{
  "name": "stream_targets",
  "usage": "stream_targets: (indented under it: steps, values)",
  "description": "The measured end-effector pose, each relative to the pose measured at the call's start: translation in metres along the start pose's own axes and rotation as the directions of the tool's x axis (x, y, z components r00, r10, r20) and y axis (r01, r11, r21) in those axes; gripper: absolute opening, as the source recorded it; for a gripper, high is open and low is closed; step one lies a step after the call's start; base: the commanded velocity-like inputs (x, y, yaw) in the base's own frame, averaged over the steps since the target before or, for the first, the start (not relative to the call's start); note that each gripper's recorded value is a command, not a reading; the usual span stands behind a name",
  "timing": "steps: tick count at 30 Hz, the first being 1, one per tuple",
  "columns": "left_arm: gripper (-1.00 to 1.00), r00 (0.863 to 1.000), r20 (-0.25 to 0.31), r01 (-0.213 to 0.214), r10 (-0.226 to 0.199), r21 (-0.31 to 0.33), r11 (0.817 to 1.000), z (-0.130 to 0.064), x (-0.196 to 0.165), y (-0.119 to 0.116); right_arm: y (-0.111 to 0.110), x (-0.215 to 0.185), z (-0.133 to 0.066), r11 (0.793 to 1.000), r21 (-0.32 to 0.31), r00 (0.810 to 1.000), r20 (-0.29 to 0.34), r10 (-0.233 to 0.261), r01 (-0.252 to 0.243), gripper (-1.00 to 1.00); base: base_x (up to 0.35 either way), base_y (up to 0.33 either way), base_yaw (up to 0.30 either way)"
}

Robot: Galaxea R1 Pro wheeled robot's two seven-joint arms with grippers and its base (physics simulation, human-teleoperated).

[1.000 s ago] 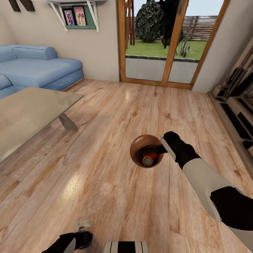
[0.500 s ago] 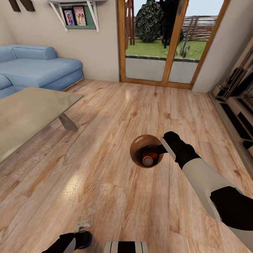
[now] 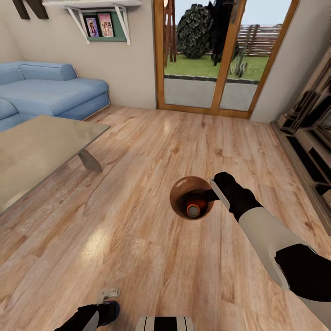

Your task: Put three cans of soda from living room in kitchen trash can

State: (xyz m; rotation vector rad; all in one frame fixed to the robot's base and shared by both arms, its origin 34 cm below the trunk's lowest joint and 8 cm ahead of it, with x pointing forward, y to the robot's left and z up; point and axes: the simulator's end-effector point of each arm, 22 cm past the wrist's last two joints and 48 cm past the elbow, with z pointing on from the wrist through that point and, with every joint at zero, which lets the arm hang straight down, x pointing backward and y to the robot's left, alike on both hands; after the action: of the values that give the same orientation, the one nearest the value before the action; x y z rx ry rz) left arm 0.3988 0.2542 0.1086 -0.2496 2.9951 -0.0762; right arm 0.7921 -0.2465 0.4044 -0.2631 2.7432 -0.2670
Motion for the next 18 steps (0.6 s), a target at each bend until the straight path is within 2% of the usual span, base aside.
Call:
stream_targets:
  steps: [18]
  values:
    - [-1.0,0.997,0.073,-0.007,0.006,0.008,1.0,-0.022,-0.031,-0.005,-0.012,-0.023,-0.047,1.0,0.016,0.998,0.07,0.009,-0.01,-1.0,-0.002,0.0,0.0]
